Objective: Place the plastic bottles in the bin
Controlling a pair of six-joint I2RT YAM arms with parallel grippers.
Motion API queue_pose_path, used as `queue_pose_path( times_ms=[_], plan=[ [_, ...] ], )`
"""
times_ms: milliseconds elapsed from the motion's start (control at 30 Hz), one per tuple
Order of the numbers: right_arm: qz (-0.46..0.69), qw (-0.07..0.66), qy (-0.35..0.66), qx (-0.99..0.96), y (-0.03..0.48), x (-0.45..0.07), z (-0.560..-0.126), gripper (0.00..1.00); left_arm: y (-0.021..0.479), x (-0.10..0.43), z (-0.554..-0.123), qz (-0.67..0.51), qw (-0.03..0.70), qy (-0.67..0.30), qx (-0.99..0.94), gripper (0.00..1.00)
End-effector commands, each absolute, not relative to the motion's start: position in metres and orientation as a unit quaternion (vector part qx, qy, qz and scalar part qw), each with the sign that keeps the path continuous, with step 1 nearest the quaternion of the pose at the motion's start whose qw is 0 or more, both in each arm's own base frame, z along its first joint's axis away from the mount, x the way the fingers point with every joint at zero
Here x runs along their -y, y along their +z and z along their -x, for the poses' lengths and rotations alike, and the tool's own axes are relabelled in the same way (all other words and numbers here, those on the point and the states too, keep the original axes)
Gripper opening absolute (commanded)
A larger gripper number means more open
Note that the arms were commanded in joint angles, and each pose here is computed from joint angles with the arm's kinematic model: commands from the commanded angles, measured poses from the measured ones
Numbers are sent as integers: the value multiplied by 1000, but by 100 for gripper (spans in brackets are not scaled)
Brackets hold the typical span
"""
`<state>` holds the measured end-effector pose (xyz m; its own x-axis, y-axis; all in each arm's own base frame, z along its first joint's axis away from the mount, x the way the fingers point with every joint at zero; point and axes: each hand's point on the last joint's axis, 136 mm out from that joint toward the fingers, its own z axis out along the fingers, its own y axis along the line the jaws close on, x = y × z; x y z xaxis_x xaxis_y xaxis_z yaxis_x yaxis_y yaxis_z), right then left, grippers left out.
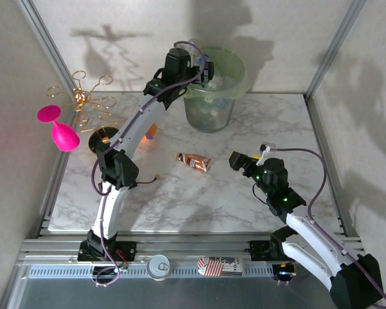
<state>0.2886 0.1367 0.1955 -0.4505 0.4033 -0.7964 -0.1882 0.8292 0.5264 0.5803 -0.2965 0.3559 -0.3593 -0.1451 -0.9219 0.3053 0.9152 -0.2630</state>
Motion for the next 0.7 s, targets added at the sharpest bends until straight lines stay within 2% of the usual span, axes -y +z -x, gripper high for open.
queue_pose_path(
  times_ms=[0, 267, 533, 667],
  plan=[
    [-74, 517, 290, -802, 195, -136, -287, 99, 389, 294, -572, -51, 586, -221, -778, 100],
    [-52, 497, 297, -813, 184, -149, -294, 99, 419, 289, -537, -48, 586, -266, -763, 100],
    [34, 473, 295, -829, 178, -182, -310, 99, 430, 259, -479, -26, 609, -302, -733, 100],
    [93, 457, 279, -840, 173, -204, -320, 99, 421, 237, -449, 0, 621, -307, -721, 100]
  ],
)
